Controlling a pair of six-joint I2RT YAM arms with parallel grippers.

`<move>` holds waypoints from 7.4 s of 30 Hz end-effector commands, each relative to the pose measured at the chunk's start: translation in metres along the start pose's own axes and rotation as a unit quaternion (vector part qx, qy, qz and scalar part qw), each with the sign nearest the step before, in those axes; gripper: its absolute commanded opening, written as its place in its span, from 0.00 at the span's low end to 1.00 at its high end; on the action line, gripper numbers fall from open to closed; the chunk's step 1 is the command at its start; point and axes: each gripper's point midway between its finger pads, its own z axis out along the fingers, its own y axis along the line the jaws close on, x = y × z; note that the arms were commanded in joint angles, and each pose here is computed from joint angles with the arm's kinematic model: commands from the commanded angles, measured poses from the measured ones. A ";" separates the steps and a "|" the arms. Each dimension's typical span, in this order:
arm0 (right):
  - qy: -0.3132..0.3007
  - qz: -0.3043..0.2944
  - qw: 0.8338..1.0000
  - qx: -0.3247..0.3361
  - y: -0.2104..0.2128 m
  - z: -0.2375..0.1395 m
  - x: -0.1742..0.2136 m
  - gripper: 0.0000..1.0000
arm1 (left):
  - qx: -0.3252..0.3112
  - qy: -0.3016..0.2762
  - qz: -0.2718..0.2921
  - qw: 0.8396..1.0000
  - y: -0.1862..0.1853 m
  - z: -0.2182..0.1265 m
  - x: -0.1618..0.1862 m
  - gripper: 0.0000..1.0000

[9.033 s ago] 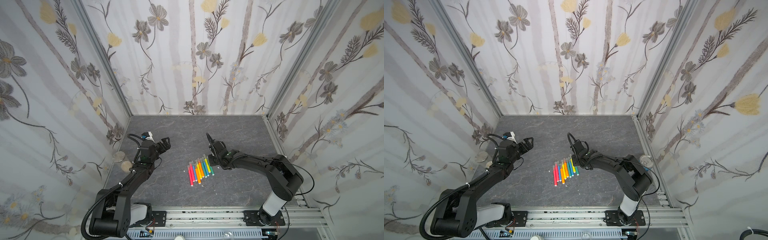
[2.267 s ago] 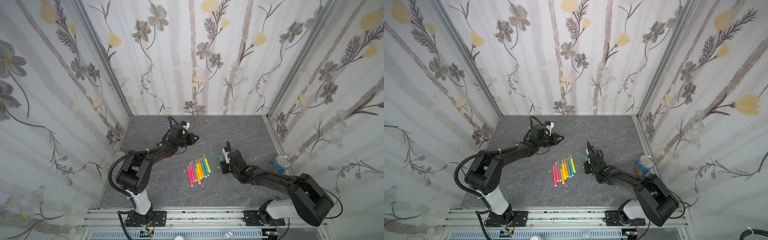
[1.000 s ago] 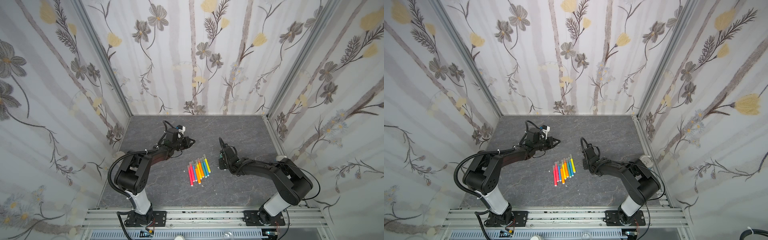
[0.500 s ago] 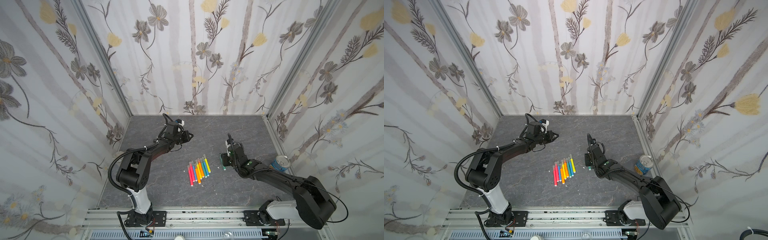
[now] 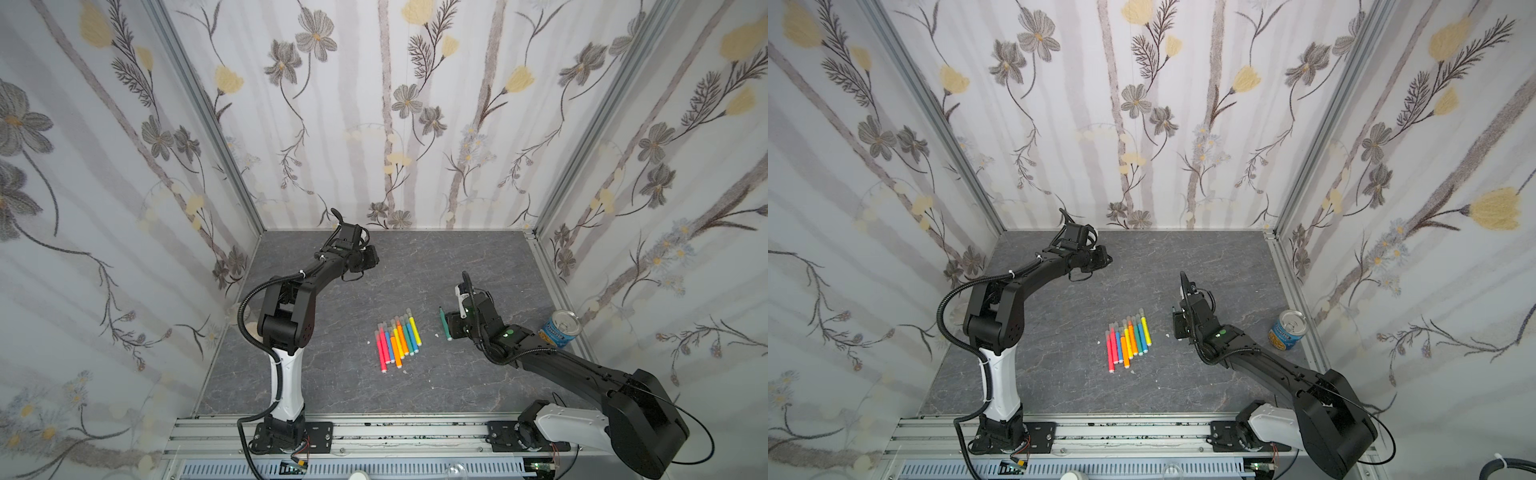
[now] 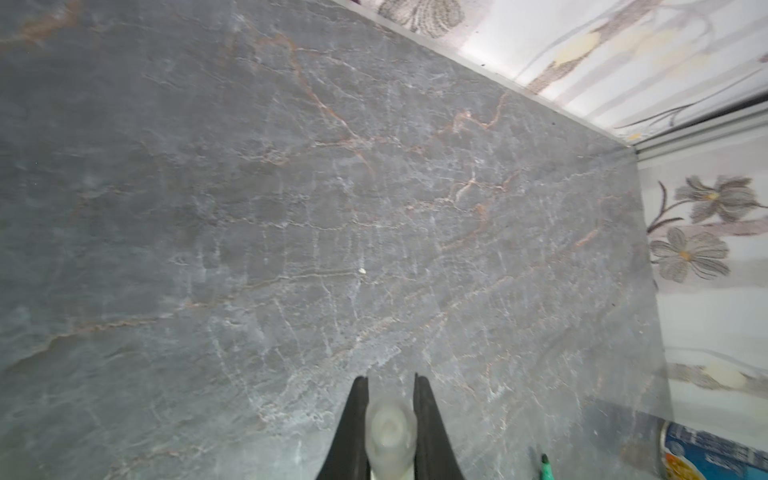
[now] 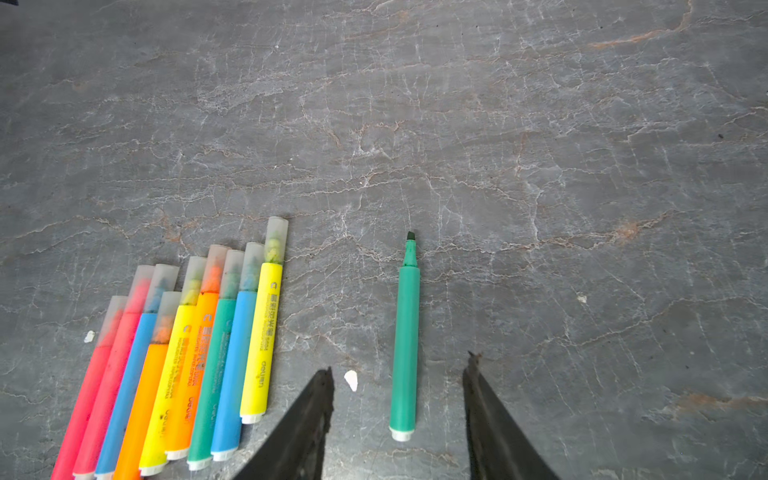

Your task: Open the pen caps

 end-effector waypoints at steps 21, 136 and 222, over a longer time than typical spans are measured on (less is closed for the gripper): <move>0.030 0.001 0.999 -0.024 0.010 0.013 0.018 0.51 | -0.091 0.080 0.008 0.993 0.049 0.056 -0.006 0.00; 0.109 -0.058 0.991 -0.043 0.093 0.065 0.035 0.44 | 0.172 -0.155 0.042 0.972 -0.038 -0.136 0.031 0.91; -0.008 0.003 0.997 -0.076 0.061 0.009 -0.040 0.01 | 0.303 0.035 0.019 0.952 -0.159 -0.046 0.129 0.62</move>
